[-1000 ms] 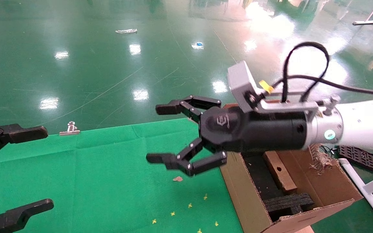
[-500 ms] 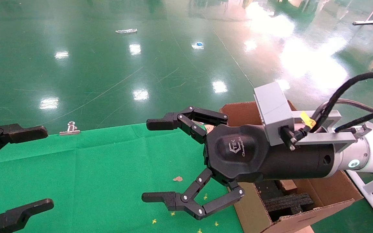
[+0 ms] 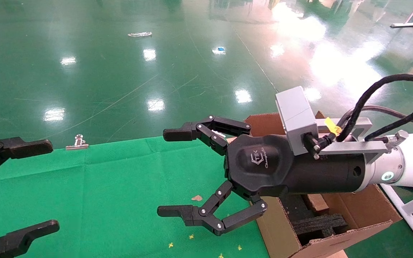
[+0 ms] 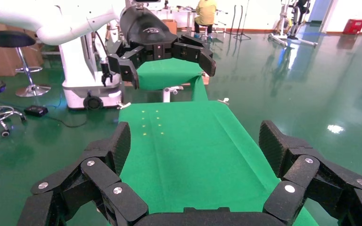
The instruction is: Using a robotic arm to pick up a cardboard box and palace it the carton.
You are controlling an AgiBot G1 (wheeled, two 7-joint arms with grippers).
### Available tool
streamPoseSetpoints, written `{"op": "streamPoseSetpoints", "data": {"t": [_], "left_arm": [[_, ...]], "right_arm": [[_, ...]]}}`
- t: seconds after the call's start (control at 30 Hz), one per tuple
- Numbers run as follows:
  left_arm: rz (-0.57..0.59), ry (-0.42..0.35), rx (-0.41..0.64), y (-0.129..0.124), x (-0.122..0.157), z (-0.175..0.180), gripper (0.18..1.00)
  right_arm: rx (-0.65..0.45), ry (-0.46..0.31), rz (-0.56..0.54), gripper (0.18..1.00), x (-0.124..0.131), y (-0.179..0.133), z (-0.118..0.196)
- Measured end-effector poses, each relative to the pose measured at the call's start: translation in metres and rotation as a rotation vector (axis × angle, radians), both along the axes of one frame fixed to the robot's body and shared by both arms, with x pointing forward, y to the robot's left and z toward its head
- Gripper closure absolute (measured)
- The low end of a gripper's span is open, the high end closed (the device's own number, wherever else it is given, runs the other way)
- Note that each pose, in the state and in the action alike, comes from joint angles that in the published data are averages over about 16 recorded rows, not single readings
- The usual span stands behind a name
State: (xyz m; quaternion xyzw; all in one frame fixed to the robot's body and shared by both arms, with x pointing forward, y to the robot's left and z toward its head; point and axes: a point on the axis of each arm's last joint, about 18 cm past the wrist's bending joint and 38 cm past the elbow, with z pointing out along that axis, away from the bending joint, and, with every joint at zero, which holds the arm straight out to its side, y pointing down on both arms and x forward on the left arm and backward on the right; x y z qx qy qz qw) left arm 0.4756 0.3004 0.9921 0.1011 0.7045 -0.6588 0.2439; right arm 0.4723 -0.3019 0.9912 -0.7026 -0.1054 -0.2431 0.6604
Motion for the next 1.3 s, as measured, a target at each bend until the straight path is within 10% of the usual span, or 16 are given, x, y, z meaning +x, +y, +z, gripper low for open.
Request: {"op": "streamPoseSetpoints", "data": {"t": [1.3], "left_arm": [[0.000,0.000,0.000,0.0000,0.0000,0.0000,0.184]], "right_arm": [[-0.003,0.006,-0.009,0.178,0.0033,-0.0002,0.0009]]}}
